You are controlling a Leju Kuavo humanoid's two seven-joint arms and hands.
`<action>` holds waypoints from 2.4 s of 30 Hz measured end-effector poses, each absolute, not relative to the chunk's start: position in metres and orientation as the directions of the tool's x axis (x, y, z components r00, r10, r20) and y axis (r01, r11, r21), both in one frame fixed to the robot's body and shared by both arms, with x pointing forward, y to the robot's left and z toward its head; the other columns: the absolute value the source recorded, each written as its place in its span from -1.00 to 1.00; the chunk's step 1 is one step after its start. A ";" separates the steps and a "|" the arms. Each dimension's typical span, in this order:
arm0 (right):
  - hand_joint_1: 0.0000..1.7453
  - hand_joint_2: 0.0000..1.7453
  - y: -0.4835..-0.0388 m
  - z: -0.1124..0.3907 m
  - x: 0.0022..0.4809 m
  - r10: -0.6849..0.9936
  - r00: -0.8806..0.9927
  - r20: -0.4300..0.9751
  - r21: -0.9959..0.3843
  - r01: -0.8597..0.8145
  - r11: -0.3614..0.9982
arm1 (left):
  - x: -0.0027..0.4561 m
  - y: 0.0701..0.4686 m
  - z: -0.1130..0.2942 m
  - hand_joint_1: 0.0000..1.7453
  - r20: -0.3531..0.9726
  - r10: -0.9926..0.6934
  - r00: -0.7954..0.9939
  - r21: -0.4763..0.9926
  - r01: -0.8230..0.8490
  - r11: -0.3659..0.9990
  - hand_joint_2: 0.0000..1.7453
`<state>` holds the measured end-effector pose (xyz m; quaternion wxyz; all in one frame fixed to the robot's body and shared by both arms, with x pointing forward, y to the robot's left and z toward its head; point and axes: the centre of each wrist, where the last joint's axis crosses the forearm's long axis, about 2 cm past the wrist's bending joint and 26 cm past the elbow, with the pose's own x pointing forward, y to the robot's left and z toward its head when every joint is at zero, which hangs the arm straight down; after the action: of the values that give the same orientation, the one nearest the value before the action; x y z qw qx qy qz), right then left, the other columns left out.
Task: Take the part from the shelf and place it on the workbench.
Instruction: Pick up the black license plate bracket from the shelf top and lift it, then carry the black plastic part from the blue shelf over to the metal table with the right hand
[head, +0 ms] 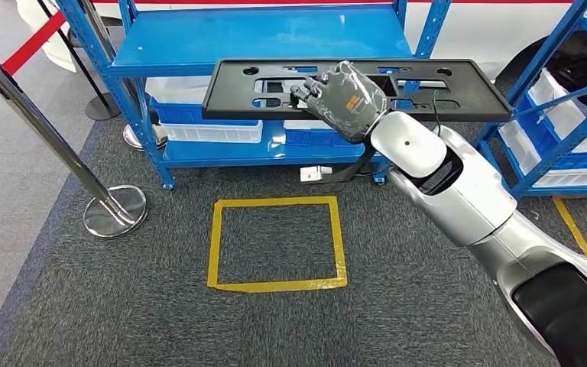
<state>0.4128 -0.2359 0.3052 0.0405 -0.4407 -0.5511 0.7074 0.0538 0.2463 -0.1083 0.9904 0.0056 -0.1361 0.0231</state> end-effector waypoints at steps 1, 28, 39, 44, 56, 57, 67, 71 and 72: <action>1.00 1.00 -0.236 0.305 0.413 0.544 -0.609 -0.578 -0.816 0.426 -0.390 | 0.054 0.247 -0.108 -1.00 0.271 0.042 0.962 0.006 -0.046 0.999 1.00; 1.00 1.00 -0.238 0.304 0.414 0.546 -0.608 -0.576 -0.817 0.417 -0.398 | 0.054 0.247 -0.108 -1.00 0.270 0.055 0.961 0.004 -0.058 0.998 1.00; 1.00 1.00 -0.237 0.304 0.414 0.548 -0.615 -0.568 -0.823 0.410 -0.393 | 0.055 0.248 -0.108 -1.00 0.272 0.050 0.961 0.005 -0.053 0.999 1.00; 1.00 1.00 -0.238 0.302 0.414 0.545 -0.619 -0.566 -0.824 0.402 -0.400 | 0.056 0.248 -0.108 -1.00 0.273 0.045 0.961 0.006 -0.048 0.999 1.00; 1.00 1.00 -0.238 0.303 0.415 0.547 -0.620 -0.562 -0.826 0.398 -0.398 | 0.055 0.249 -0.108 -1.00 0.278 0.038 0.960 0.005 -0.041 0.999 1.00; 1.00 1.00 -0.238 0.303 0.415 0.546 -0.621 -0.562 -0.827 0.398 -0.398 | 0.055 0.249 -0.108 -1.00 0.282 0.039 0.959 0.005 -0.042 0.999 1.00; 1.00 1.00 -0.238 0.304 0.415 0.544 -0.621 -0.564 -0.825 0.400 -0.400 | 0.057 0.252 -0.108 -1.00 0.294 0.039 0.955 0.007 -0.044 0.999 1.00; 1.00 1.00 -0.238 0.305 0.415 0.545 -0.621 -0.563 -0.826 0.400 -0.397 | 0.057 0.252 -0.108 -1.00 0.294 0.043 0.955 0.007 -0.047 0.999 1.00; 1.00 1.00 -0.238 0.305 0.416 0.545 -0.622 -0.562 -0.827 0.401 -0.396 | 0.056 0.252 -0.108 -1.00 0.293 0.045 0.955 0.007 -0.049 0.999 1.00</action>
<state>0.4156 -0.2376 0.3054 0.0505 -0.4318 -0.5474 0.7150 0.0565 0.2519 -0.1084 0.9886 0.0071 -0.1482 0.0237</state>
